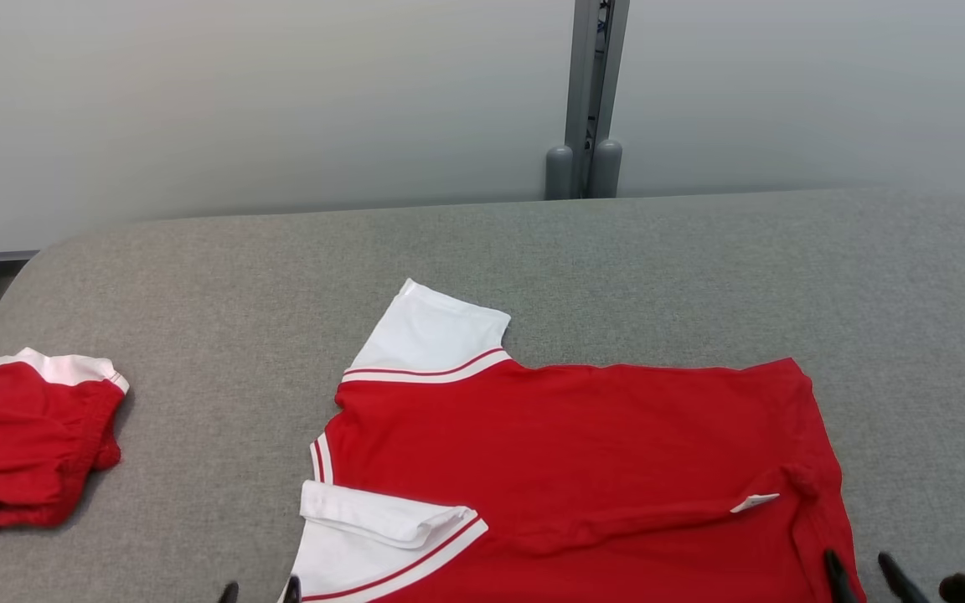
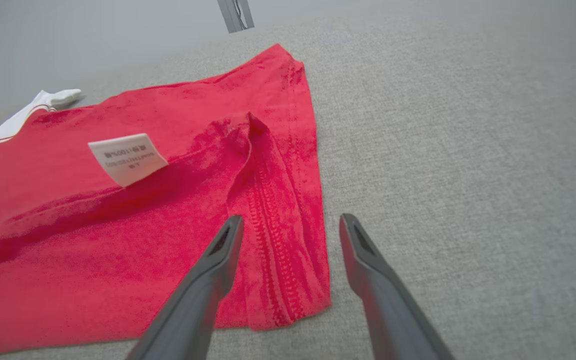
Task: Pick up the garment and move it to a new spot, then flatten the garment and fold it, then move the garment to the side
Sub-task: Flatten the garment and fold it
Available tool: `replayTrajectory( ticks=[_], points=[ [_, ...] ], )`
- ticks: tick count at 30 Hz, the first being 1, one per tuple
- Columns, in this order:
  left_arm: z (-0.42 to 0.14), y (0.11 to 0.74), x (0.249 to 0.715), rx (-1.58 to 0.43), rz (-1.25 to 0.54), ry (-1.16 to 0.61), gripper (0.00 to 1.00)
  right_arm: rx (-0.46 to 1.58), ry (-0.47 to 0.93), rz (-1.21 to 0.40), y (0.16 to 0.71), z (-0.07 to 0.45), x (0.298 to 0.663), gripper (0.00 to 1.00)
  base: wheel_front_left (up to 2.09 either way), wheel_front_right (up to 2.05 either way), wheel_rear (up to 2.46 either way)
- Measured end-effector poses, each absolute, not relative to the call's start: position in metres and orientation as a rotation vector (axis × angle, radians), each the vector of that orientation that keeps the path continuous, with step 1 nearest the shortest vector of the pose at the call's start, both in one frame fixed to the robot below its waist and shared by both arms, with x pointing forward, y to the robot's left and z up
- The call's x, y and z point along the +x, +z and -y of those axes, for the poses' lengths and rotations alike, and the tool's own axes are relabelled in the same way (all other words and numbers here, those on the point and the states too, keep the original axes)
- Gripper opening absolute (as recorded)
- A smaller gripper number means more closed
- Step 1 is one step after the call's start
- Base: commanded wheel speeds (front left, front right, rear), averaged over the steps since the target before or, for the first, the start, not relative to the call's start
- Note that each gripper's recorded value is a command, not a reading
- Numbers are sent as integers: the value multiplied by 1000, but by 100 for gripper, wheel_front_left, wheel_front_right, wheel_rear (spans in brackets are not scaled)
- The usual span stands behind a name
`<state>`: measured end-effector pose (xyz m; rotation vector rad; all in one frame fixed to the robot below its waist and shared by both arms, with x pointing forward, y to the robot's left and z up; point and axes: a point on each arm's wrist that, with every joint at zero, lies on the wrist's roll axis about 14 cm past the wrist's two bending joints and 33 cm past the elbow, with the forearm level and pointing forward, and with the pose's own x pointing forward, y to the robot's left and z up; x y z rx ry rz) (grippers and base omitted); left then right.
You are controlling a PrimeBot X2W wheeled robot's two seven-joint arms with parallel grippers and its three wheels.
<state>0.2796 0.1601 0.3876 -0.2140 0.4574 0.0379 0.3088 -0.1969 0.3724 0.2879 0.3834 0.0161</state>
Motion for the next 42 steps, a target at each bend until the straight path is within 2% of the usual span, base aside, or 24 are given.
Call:
replayTrajectory(
  ticks=[9,15,28,32,38,42],
  points=[
    [-180,456,314,-125,-144,81,100,222,25,-74,462,204,344,100,0,0,0],
    [-183,479,323,-101,-78,71,100,186,64,-22,493,192,349,100,0,0,0],
    [-179,480,330,-87,-94,44,100,178,63,-55,493,187,345,100,0,0,0],
    [-167,495,352,-86,-53,-8,100,172,60,-66,492,188,349,100,0,0,0],
    [-139,529,429,-79,14,-146,100,161,65,-55,497,187,379,100,0,0,0],
    [-117,522,477,-87,-44,-231,100,164,79,-69,490,181,397,100,0,0,0]
  ],
)
